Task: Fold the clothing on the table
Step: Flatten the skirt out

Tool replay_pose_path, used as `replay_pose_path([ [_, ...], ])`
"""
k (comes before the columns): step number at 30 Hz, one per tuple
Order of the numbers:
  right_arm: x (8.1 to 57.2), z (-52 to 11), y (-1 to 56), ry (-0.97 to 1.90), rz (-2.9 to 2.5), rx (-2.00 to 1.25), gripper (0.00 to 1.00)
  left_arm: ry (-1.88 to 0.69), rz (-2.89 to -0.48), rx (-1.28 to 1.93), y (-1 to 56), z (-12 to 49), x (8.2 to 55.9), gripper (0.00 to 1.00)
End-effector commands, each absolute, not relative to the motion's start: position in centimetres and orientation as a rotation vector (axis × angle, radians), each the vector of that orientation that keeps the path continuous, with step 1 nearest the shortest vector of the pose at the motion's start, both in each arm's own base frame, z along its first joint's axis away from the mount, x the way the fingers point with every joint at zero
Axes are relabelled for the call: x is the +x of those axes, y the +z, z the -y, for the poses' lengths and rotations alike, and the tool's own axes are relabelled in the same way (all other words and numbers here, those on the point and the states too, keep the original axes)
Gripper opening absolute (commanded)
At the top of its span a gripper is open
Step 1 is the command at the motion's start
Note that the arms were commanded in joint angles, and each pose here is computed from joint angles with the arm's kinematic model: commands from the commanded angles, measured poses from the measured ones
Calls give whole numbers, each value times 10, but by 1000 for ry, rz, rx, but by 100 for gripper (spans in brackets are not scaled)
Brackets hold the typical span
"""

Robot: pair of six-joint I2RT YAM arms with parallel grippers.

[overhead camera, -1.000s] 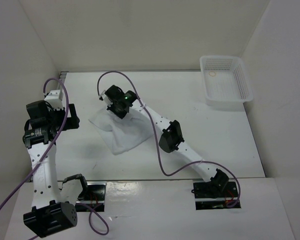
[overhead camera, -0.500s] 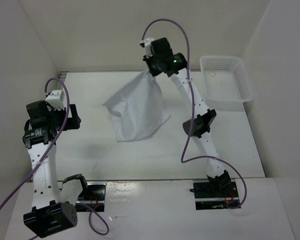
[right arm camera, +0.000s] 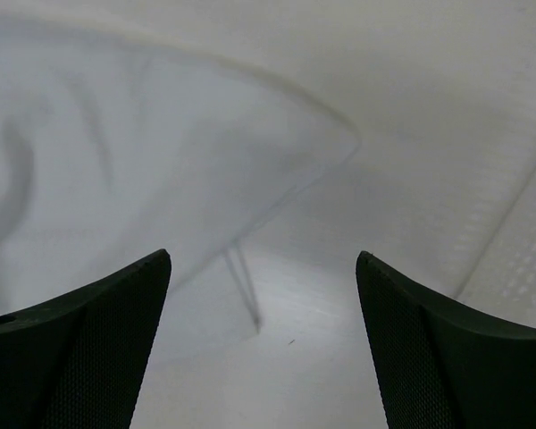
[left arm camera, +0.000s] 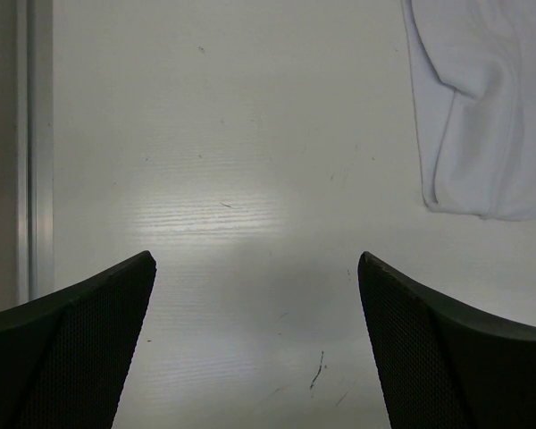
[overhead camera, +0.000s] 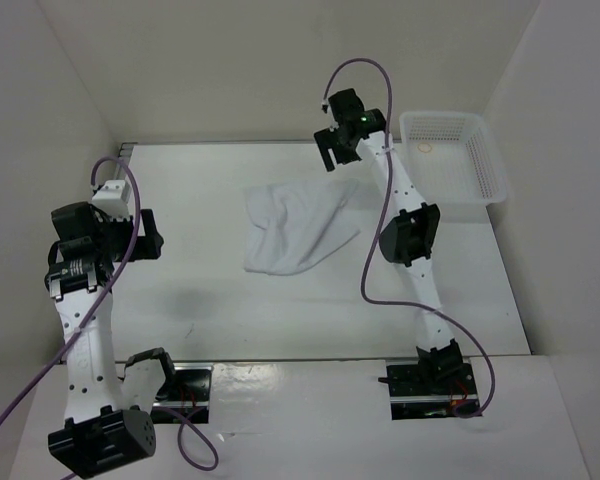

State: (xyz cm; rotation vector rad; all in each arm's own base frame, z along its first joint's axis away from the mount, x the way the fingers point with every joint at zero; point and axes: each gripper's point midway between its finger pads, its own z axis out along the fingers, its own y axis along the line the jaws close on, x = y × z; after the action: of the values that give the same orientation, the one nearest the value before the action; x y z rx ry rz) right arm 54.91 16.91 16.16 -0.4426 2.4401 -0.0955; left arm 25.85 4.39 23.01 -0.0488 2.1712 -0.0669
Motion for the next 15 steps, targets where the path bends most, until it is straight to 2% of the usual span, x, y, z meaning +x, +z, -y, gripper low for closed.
replay_pose_path([
  [1, 469, -257, 224, 169, -2364, -745, 89, -74, -2135, -23, 236, -42, 260, 100],
  [3, 434, -288, 218, 148, -2365, -876, 89, -70, -2126, -21, 238, -42, 259, 100],
  [4, 401, -324, 185, 121, -2374, -1012, 89, -59, -2128, -27, 238, -43, 259, 100],
  [5, 387, -327, 209, 47, -2280, -1001, 89, -59, -2128, -27, 238, -44, 259, 100],
  [6, 373, -338, 208, 10, -2210, -1024, 89, -55, -2120, -25, 240, -43, 258, 100],
  [7, 336, -368, 176, -7, -2121, -1147, 93, -55, -2120, -25, 240, -43, 258, 100],
  [8, 324, -368, 196, -13, -2051, -1136, 96, -52, -2111, -23, 242, -43, 257, 100],
  [10, 313, -374, 189, 66, -2080, -1128, 96, -65, -2109, -16, 242, -41, 257, 100],
  [12, 325, -362, 182, 152, -2144, -1122, 93, -65, -2109, -16, 242, -41, 257, 100],
  [15, 331, -348, 153, 120, -2198, -1134, 93, -77, -2125, -6, 238, -39, 257, 100],
])
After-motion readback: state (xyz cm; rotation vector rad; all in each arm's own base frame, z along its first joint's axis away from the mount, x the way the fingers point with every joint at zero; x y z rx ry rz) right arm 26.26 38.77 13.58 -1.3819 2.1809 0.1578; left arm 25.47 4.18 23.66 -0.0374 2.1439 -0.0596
